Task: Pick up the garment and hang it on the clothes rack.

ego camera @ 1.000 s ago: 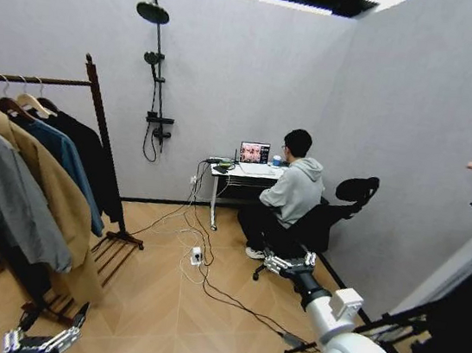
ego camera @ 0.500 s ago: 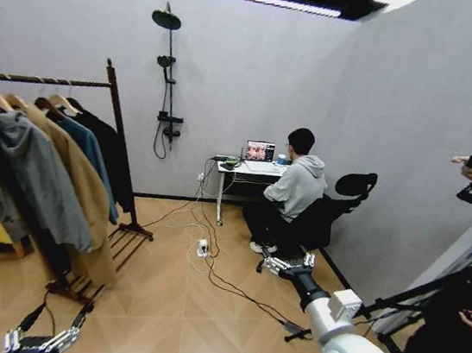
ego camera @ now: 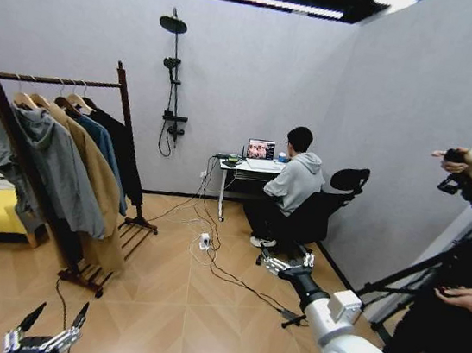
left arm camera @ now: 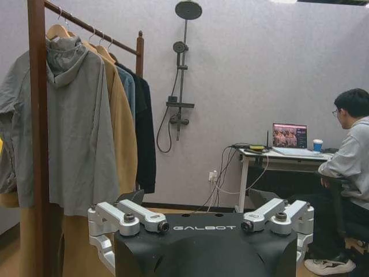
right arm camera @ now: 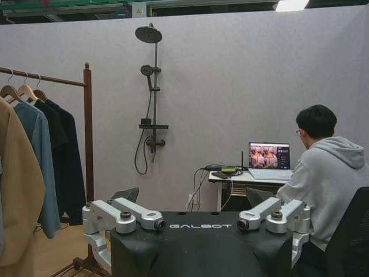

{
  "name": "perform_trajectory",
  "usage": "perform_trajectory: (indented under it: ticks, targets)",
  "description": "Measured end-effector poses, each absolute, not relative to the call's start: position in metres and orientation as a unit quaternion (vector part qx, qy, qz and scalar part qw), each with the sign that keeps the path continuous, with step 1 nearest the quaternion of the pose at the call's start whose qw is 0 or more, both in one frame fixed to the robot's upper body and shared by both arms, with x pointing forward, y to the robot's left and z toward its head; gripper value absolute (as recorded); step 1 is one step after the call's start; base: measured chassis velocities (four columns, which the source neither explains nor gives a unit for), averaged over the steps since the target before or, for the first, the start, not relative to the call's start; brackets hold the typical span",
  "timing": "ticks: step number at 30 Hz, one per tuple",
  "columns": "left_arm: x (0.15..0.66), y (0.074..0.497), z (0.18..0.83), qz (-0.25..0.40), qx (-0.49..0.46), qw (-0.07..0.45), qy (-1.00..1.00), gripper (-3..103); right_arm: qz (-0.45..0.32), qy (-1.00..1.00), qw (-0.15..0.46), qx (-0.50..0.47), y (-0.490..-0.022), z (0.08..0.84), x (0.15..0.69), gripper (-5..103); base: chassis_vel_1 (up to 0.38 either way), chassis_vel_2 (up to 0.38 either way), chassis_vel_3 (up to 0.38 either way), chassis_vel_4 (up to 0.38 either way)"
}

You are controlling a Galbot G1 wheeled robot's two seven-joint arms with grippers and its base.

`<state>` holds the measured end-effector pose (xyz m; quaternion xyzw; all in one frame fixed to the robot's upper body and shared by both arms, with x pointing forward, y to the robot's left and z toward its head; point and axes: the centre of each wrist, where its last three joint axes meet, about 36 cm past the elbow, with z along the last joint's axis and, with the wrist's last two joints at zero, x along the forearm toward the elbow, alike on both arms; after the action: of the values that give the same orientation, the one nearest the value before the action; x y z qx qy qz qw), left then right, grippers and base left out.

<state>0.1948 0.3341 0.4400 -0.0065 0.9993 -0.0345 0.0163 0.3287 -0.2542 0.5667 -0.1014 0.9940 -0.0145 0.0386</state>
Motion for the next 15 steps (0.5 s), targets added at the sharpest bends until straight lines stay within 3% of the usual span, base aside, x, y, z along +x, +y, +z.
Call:
perform_trajectory:
  ticks: [15]
  targets:
    - [0.1948,0.3341,0.4399,-0.034,-0.007,0.016,0.999,100,-0.007,0.992,0.058,-0.108,-0.2536,0.5617,0.3333,100,0.121,-0.119,-0.129,0.124]
